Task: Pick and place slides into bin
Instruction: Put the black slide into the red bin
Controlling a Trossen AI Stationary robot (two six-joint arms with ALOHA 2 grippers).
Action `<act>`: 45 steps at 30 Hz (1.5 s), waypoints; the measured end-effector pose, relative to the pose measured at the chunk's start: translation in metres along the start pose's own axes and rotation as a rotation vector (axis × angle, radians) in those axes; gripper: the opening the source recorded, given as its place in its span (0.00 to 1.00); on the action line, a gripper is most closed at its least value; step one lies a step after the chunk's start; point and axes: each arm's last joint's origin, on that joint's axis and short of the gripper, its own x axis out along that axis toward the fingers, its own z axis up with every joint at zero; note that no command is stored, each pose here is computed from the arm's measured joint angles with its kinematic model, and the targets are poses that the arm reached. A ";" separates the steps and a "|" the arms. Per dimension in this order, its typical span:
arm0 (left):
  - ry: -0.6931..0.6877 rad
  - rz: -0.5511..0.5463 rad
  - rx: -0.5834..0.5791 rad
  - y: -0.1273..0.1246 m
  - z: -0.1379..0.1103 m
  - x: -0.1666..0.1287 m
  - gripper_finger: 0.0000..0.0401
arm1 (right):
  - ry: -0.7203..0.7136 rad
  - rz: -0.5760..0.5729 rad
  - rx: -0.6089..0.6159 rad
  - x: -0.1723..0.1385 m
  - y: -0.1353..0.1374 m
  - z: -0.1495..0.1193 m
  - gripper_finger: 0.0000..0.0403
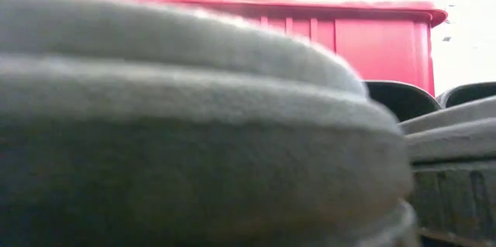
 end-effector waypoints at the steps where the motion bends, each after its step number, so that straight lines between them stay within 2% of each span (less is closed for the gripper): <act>1: 0.001 -0.006 -0.002 -0.004 0.003 -0.001 0.52 | -0.003 0.003 -0.006 0.000 0.002 0.000 0.38; 7: 0.022 -0.079 -0.035 -0.024 0.014 -0.005 0.52 | -0.011 -0.026 -0.023 -0.002 0.011 0.002 0.38; 24: 0.153 -0.269 -0.132 -0.081 0.003 0.015 0.52 | 0.018 0.003 0.028 0.000 0.025 -0.004 0.38; 30: 0.202 -0.330 -0.124 -0.103 0.005 0.034 0.52 | 0.034 -0.056 0.028 0.002 0.027 -0.008 0.38; 39: 0.313 -0.346 -0.078 -0.114 -0.008 0.063 0.52 | 0.033 -0.044 0.034 0.001 0.029 -0.007 0.38; 45: 0.363 -0.335 -0.077 -0.112 -0.014 0.073 0.52 | 0.033 -0.043 0.032 0.001 0.029 -0.007 0.38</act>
